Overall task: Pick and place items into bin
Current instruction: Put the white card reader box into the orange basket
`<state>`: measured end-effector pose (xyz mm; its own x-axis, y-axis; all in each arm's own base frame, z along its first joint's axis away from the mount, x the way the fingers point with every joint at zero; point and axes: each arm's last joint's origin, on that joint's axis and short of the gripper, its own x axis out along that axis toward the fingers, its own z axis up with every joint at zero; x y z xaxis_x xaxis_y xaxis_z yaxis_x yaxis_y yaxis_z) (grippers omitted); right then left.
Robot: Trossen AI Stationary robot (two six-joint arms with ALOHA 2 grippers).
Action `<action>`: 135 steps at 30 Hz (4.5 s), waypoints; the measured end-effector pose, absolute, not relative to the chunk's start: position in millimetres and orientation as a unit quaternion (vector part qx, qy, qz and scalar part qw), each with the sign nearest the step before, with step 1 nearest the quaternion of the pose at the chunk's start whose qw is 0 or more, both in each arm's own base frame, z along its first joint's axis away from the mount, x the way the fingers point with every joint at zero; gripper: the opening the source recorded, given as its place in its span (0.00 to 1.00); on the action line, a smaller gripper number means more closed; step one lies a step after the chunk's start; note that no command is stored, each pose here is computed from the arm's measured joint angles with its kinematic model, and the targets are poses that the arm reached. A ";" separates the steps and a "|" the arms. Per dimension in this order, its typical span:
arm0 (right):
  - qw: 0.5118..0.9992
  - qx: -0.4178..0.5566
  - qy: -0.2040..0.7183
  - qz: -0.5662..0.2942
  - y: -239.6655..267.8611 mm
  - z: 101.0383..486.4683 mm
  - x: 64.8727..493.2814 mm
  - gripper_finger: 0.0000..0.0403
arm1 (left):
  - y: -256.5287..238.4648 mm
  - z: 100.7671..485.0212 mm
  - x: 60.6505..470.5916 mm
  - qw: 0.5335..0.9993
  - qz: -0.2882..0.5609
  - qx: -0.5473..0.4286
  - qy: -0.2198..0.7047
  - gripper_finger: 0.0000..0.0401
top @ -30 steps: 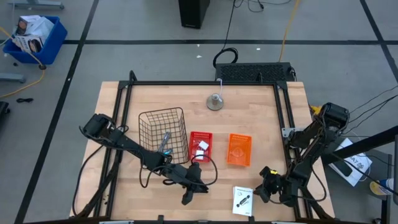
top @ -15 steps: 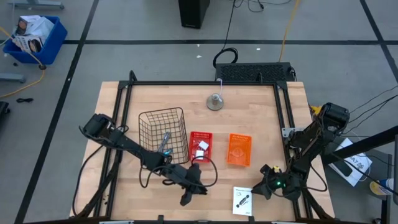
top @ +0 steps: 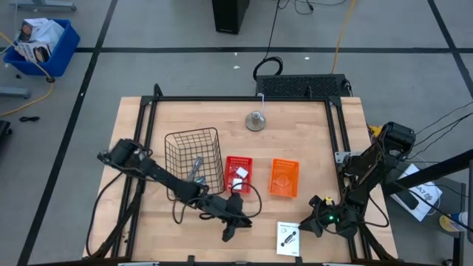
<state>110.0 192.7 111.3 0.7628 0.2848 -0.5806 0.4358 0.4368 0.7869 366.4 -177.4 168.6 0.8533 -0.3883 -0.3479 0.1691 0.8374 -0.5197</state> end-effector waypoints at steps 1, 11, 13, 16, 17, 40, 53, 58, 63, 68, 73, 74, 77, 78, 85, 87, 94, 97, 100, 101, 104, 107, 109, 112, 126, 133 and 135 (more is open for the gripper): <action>0.776 0.528 0.341 -0.048 192.7 111.3 110.0 0.43 | -179.3 162.0 370.4 0.931 -0.148 -0.245 0.225 0.14; 0.785 0.516 0.340 -0.044 192.7 111.3 110.1 0.43 | -210.1 177.6 378.9 0.950 -0.114 -0.128 0.262 0.14; 0.787 0.514 0.340 -0.043 192.6 111.4 110.1 0.43 | -225.8 194.2 372.9 0.958 -0.105 -0.085 0.253 0.14; 0.788 0.512 0.340 -0.041 192.7 111.4 110.2 0.43 | -248.4 207.6 363.1 0.962 -0.086 -0.037 0.256 0.14; 0.788 0.512 0.340 -0.041 192.8 111.5 110.2 0.43 | -253.5 207.8 361.8 0.960 -0.087 -0.026 0.264 0.14; 0.787 0.524 0.326 -0.006 198.2 118.1 112.8 0.43 | -233.7 199.9 380.1 0.947 -0.103 0.107 0.285 0.03; 0.771 0.550 0.320 0.003 201.1 121.8 113.6 0.43 | -213.9 168.7 409.8 0.948 -0.121 0.107 0.273 0.01; 0.763 0.559 0.324 0.001 202.0 121.4 111.5 0.43 | -209.7 158.1 416.6 0.948 -0.142 0.068 0.275 0.01; 0.764 0.550 0.337 -0.022 199.0 116.3 108.7 0.43 | -215.5 144.9 426.6 0.949 -0.156 0.066 0.266 0.01; 0.764 0.550 0.338 -0.022 198.9 116.2 108.5 0.43 | -225.5 143.5 437.2 0.949 -0.164 0.066 0.262 0.01; 0.761 0.551 0.342 -0.019 199.5 116.4 108.6 0.43 | -228.5 139.9 448.2 0.944 -0.163 0.070 0.280 0.01; 0.759 0.550 0.347 -0.017 199.7 116.3 108.4 0.43 | -228.0 139.8 448.6 0.942 -0.162 0.071 0.286 0.01; 0.759 0.551 0.348 -0.016 199.8 116.3 108.4 0.43 | -226.4 143.8 454.6 0.945 -0.168 0.058 0.276 0.01; 0.759 0.551 0.348 -0.016 199.8 116.3 108.4 0.43 | -225.6 145.3 456.0 0.944 -0.171 0.052 0.278 0.01; 0.746 0.561 0.359 -0.021 199.6 115.5 108.6 0.43 | -224.2 136.5 471.3 0.939 -0.191 0.037 0.282 0.01; 0.745 0.562 0.358 -0.023 199.3 115.4 108.9 0.43 | -223.2 136.3 472.6 0.937 -0.189 0.039 0.292 0.01; 0.737 0.567 0.365 -0.044 194.5 113.1 114.1 0.43 | -218.8 138.4 475.8 0.940 -0.185 0.037 0.285 0.01; 0.733 0.568 0.371 -0.044 193.9 113.0 115.9 0.43 | -215.4 135.0 474.0 0.933 -0.177 0.034 0.311 0.01; 0.736 0.566 0.369 -0.045 193.0 113.1 117.4 0.43 | -214.0 133.7 474.0 0.933 -0.169 0.032 0.317 0.01; 0.736 0.567 0.368 -0.046 192.5 113.1 118.2 0.43 | -214.2 134.6 474.7 0.935 -0.170 0.032 0.311 0.01; 0.737 0.567 0.365 -0.046 191.9 113.4 119.8 0.43 | -212.3 136.9 477.0 0.938 -0.171 0.028 0.300 0.01; 0.736 0.568 0.366 -0.046 191.9 113.4 119.9 0.43 | -209.9 137.8 478.7 0.939 -0.172 0.023 0.296 0.01; 0.735 0.569 0.366 -0.047 191.9 113.5 119.9 0.43 | -207.3 137.5 479.7 0.940 -0.167 0.017 0.298 0.01; 0.734 0.570 0.366 -0.047 191.9 113.4 119.9 0.43 | -205.2 137.0 480.2 0.939 -0.163 0.012 0.302 0.01; 0.734 0.572 0.363 -0.045 192.2 114.0 120.3 0.43 | -205.7 119.5 489.4 0.945 -0.185 -0.016 0.269 0.00; 0.739 0.566 0.362 -0.039 192.6 114.6 120.5 0.43 | -210.0 108.5 489.5 0.941 -0.181 -0.019 0.285 0.00; 0.740 0.565 0.362 -0.038 192.6 114.6 120.6 0.43 | -211.8 108.6 489.1 0.942 -0.181 -0.019 0.282 0.01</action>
<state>120.6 192.6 114.6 0.7348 0.3525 -0.5795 0.4658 0.3588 0.8089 489.1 -211.8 108.6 0.7761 -0.3511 -0.5237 0.3298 0.9340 -0.1374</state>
